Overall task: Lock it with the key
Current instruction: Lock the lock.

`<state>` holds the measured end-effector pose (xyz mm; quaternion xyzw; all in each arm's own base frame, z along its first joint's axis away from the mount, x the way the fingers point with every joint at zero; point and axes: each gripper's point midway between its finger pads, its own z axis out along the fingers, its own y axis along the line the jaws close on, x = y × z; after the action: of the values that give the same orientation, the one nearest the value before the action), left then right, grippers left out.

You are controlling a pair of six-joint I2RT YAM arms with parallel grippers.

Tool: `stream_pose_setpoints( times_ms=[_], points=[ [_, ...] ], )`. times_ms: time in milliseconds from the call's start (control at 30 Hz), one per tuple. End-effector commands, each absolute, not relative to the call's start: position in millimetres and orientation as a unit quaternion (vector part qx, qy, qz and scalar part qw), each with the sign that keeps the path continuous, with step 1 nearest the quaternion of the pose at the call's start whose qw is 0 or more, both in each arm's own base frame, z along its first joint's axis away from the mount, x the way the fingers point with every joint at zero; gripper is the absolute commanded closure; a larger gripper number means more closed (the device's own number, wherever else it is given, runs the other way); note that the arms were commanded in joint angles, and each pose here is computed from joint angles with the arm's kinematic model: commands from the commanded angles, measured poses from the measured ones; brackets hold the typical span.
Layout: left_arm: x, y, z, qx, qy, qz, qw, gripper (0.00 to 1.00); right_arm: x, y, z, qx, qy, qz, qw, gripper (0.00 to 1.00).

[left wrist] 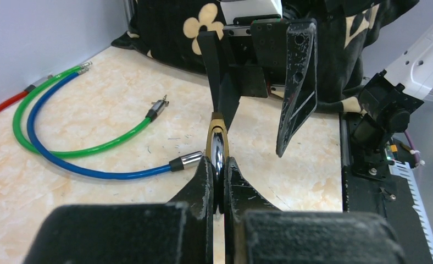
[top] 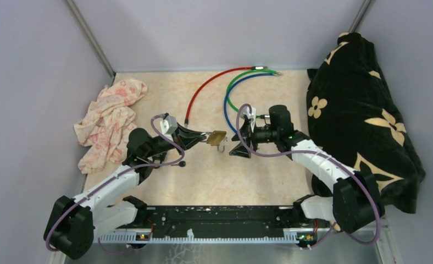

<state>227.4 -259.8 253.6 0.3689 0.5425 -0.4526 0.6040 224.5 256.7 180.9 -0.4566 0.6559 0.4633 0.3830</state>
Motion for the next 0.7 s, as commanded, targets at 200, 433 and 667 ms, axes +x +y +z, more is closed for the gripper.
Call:
stream_pose_setpoints(
  times_ms=[200,433,667],
  points=[
    [216,-257,289,0.377,0.489,-0.462,0.637,1.00,263,281,213,-0.483,0.567,0.444,0.498,0.33],
    [216,-257,288,0.379,0.489,-0.462,0.636,1.00,264,294,206,-0.483,0.571,0.485,0.454,0.52],
    [217,-258,286,0.379,0.490,-0.461,0.635,1.00,253,299,213,-0.502,0.537,0.489,0.470,0.61]
  ],
)
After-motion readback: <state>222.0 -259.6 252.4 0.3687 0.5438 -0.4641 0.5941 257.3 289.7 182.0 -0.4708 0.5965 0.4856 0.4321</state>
